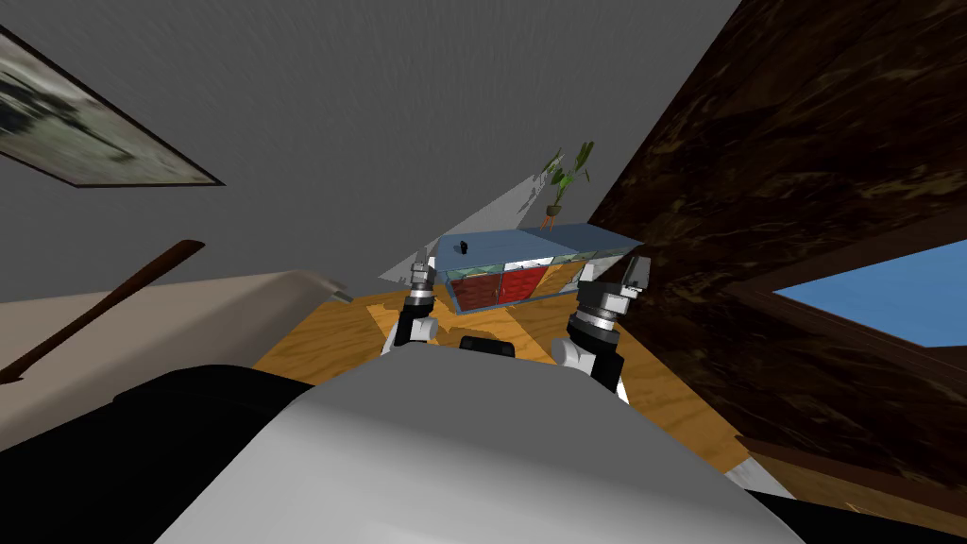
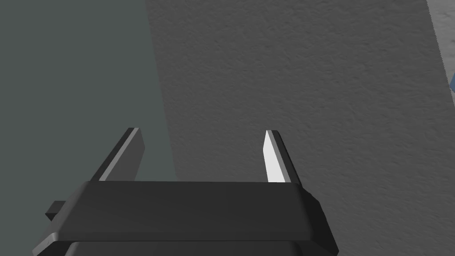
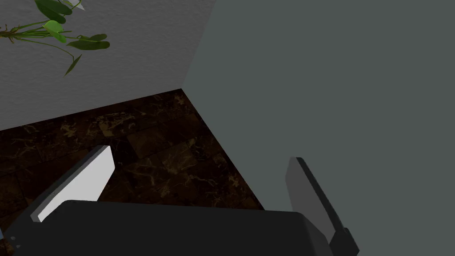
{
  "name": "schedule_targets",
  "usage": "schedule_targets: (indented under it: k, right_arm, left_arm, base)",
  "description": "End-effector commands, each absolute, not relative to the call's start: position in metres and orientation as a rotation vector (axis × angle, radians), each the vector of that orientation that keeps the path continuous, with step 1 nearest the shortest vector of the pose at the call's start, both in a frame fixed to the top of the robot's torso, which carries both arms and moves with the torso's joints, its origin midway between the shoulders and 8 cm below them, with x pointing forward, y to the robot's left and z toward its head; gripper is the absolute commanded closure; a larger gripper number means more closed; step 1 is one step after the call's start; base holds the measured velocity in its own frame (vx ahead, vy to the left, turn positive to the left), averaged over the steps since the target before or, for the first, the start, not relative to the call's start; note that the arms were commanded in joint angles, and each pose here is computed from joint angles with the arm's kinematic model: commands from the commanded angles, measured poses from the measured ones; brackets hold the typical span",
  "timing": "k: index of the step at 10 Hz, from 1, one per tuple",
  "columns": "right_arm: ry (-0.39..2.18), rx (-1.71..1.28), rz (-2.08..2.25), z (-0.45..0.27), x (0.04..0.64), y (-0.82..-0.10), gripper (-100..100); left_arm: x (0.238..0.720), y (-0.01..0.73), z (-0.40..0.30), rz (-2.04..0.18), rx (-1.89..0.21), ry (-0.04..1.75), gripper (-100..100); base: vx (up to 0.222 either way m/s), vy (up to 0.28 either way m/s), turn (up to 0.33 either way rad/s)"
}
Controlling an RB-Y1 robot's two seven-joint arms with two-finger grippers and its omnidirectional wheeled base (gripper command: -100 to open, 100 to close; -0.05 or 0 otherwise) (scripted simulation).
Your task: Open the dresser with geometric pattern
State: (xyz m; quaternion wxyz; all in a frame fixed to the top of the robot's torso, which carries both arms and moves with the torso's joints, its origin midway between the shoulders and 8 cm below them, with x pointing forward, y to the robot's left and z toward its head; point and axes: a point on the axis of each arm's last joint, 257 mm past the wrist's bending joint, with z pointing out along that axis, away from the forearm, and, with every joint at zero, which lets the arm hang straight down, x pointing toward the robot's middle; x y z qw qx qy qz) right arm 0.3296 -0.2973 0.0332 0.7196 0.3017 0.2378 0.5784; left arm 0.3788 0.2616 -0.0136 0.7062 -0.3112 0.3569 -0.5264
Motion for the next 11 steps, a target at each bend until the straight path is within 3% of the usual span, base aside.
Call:
schedule_targets:
  k: [1, 9, 10, 11]
  right_arm:
    - [0.526, 0.667, 1.279, 0.033, 0.330, -0.297, 0]
    - [0.526, 0.667, 1.279, 0.033, 0.330, -0.297, 0]
    - [0.564, 0.630, 1.264, 0.033, 0.333, -0.291, -100]
    - [0.593, 0.599, 1.247, 0.032, 0.336, -0.286, -100]
  left_arm:
    - [0.379, 0.262, -0.014, -1.170, -0.692, 0.793, 0]
    - [0.379, 0.262, -0.013, -1.170, -0.691, 0.793, 0]
    - [0.379, 0.262, -0.013, -1.170, -0.691, 0.793, 0]
    - [0.379, 0.262, -0.014, -1.170, -0.692, 0.793, 0]
  base:
    - [0.000, 0.000, 0.000]
    - [0.000, 0.000, 0.000]
    - [0.008, 0.010, -0.014]
    - [0.005, 0.027, -0.031]
